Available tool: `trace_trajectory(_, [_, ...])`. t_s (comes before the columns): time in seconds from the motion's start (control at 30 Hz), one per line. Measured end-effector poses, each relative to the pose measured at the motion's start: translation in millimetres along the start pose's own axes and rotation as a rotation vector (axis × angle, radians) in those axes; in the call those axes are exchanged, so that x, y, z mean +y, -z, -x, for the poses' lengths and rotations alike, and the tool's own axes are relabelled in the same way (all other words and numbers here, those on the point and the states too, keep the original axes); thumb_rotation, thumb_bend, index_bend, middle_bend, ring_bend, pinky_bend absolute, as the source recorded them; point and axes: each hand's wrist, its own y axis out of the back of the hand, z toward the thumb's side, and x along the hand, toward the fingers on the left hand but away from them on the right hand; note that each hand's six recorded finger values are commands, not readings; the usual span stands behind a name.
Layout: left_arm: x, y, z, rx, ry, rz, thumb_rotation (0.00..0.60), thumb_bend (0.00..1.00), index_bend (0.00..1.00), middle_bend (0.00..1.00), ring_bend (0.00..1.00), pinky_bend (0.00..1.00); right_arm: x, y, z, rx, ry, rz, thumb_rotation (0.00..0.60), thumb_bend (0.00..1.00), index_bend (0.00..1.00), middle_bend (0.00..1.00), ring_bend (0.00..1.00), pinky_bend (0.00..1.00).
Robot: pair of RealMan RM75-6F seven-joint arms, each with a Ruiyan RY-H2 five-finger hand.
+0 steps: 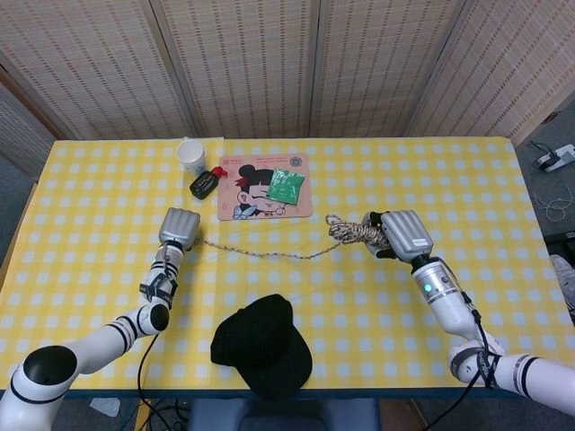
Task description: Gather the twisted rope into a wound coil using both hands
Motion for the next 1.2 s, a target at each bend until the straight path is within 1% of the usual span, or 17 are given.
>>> trace_trajectory(0.27, [0.2,4.0,0.4,0.008,0.008,0.025,0.600,0.34,0.81,1.00,1.00,1.00,0.7,-0.3,-0.5,-0.001,0.002,-0.001,0.600,0.63,0.82,0.68,0.52,0.61])
trace_trajectory(0.47, [7.9,16.9,1.9,0.020,-0.002,0.050,0.600,0.34,0.81,1.00,1.00,1.00,0.7,-0.8,0.0,-0.002,0.000,-0.007,0.600,0.63,0.82,0.68,0.52,0.61])
trace_trajectory(0.67, [22.3,35.6,10.0,0.020,-0.031,0.082,0.600,0.34,0.82,1.00,1.00,1.00,6.6,-3.7,3.2,0.002,0.017,-0.001,0.600,0.63,0.82,0.68,0.52,0.61])
trace_trajectory(0.9, [39.7,70.2,29.8,0.026,-0.076,0.125,0.600,0.34,0.82,1.00,1.00,1.00,20.7,-4.3,8.8,-0.006,0.057,0.030,0.600,0.63,0.82,0.68,0.52,0.61])
trace_trajectory(1.0, [42.5,84.0,39.0,0.029,-0.084,0.144,0.600,0.34,0.82,1.00,1.00,1.00,26.7,-5.0,11.9,-0.009,0.074,0.044,0.600,0.63,0.82,0.68,0.52,0.61])
trace_trajectory(1.2, [46.9,99.9,58.2,0.014,-0.104,0.173,0.600,0.35,0.82,1.00,1.00,1.00,36.4,-15.2,18.6,0.008,0.100,0.052,0.600,0.63,0.82,0.68,0.52,0.61])
